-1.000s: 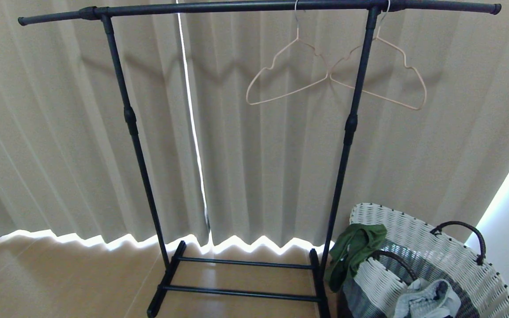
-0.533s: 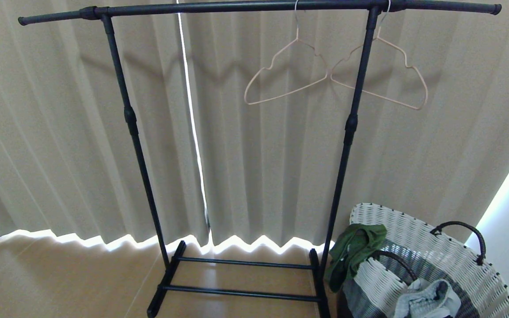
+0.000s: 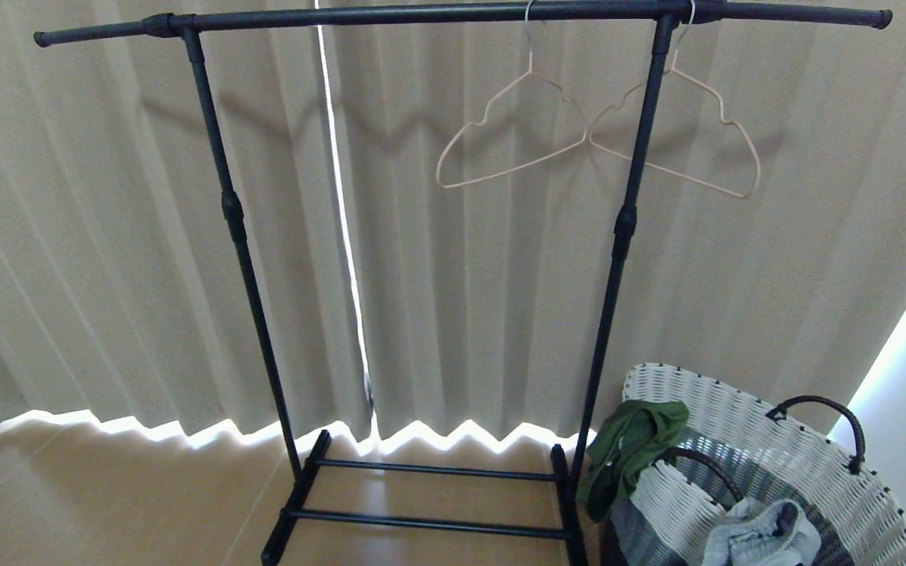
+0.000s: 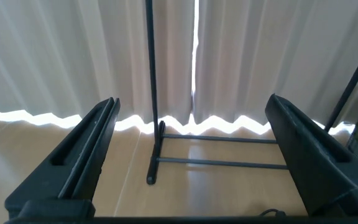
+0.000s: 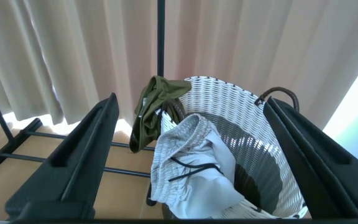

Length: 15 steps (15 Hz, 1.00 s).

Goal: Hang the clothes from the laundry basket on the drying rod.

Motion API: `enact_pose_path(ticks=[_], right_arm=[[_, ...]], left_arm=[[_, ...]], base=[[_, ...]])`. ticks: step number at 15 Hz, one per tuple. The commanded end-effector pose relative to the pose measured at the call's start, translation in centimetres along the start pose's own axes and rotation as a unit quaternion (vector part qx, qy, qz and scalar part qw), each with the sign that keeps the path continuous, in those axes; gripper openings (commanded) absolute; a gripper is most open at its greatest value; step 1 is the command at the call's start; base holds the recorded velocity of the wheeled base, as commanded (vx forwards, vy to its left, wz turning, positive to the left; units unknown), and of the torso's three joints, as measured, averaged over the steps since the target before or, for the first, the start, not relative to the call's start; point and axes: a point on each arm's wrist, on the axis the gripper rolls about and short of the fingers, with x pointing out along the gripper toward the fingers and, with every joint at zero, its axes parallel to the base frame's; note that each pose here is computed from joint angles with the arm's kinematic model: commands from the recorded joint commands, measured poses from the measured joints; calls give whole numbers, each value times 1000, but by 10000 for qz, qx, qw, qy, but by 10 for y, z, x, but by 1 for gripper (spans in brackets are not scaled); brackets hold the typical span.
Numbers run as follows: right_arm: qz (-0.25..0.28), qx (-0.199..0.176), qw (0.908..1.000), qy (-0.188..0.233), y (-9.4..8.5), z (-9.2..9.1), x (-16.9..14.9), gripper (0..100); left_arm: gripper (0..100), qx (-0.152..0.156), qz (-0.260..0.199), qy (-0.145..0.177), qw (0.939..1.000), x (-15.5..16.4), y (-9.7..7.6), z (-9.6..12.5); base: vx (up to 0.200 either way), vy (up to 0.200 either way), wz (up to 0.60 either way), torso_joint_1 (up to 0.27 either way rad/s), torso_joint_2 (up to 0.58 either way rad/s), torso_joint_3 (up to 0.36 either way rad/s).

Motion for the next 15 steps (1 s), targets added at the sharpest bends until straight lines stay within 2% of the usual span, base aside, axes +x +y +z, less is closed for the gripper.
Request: enact_pose_path(ticks=[1,4,15], right_arm=[[2,0,10000,0,0,0,0,100],[2,0,10000,0,0,0,0,100],[2,0,10000,0,0,0,0,100]], left_arm=[[100,9,-55,4,10000,0,0,0],[100,17,-94,3,10000,0,0,0],[100,-44,-71,4,10000,0,0,0]], base=[[200,0,0,-7,7,7],[200,0,0,4,2,2],[0,0,0,0,0,0]])
